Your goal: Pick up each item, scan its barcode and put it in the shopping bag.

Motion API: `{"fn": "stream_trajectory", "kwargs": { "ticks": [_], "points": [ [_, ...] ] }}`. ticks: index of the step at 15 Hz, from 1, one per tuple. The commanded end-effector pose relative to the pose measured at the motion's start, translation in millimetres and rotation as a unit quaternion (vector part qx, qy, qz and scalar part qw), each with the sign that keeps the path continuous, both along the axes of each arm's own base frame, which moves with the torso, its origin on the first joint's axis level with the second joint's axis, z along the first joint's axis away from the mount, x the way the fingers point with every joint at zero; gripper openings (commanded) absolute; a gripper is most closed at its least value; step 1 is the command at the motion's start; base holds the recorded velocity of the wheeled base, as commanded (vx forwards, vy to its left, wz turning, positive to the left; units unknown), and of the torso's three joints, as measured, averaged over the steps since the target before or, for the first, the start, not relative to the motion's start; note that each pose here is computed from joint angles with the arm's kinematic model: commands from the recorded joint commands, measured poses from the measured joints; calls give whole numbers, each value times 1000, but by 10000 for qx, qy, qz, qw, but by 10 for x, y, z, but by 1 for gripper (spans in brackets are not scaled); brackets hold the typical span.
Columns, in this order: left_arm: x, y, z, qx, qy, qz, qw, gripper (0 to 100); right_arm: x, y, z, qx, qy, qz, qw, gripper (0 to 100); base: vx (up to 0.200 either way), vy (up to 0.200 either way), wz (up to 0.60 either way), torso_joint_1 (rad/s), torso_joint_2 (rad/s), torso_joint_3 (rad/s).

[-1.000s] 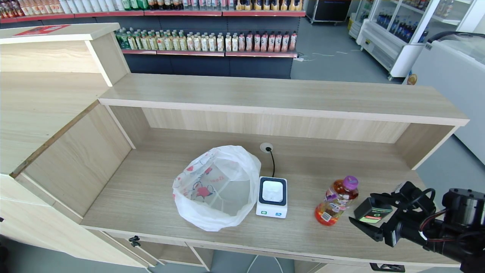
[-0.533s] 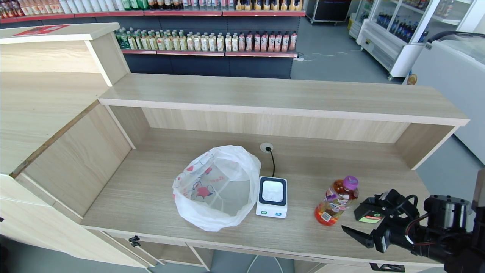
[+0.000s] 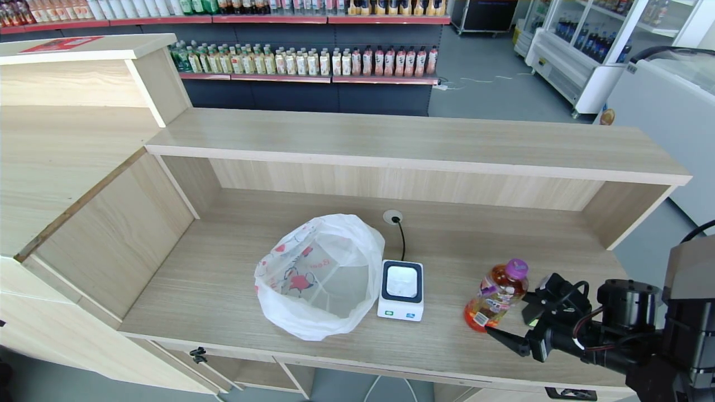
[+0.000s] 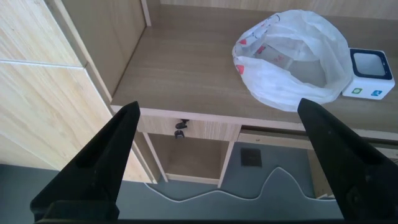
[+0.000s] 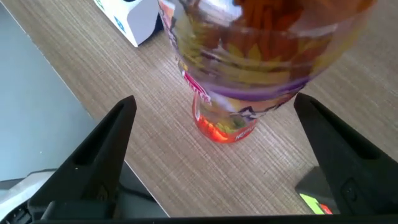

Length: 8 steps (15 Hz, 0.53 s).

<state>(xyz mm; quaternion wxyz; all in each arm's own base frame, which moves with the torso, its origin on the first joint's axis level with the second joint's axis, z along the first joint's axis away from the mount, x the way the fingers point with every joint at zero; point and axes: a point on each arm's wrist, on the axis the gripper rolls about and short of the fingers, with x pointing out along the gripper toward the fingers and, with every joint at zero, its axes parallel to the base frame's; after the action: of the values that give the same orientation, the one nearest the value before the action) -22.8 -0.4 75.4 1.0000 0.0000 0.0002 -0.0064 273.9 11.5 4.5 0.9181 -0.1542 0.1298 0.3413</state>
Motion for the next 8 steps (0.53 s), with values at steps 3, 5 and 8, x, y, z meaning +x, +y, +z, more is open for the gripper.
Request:
{"fn": "stream_trajectory", "kwargs": {
  "ticks": [3, 5, 8],
  "points": [
    [0, 0, 0, 0, -2, 2, 10000, 100, 201, 59, -71, 53, -134, 81, 9999, 100, 0, 0, 0, 0, 0, 0],
    [0, 0, 0, 0, -2, 2, 10000, 100, 286, 109, -104, 169, -136, 175, 9996, 100, 0, 0, 0, 0, 0, 0],
    [0, 0, 0, 8, -2, 2, 10000, 100, 400, 142, -136, 294, -209, 338, 9988, 100, 0, 0, 0, 0, 0, 0]
  ]
}}
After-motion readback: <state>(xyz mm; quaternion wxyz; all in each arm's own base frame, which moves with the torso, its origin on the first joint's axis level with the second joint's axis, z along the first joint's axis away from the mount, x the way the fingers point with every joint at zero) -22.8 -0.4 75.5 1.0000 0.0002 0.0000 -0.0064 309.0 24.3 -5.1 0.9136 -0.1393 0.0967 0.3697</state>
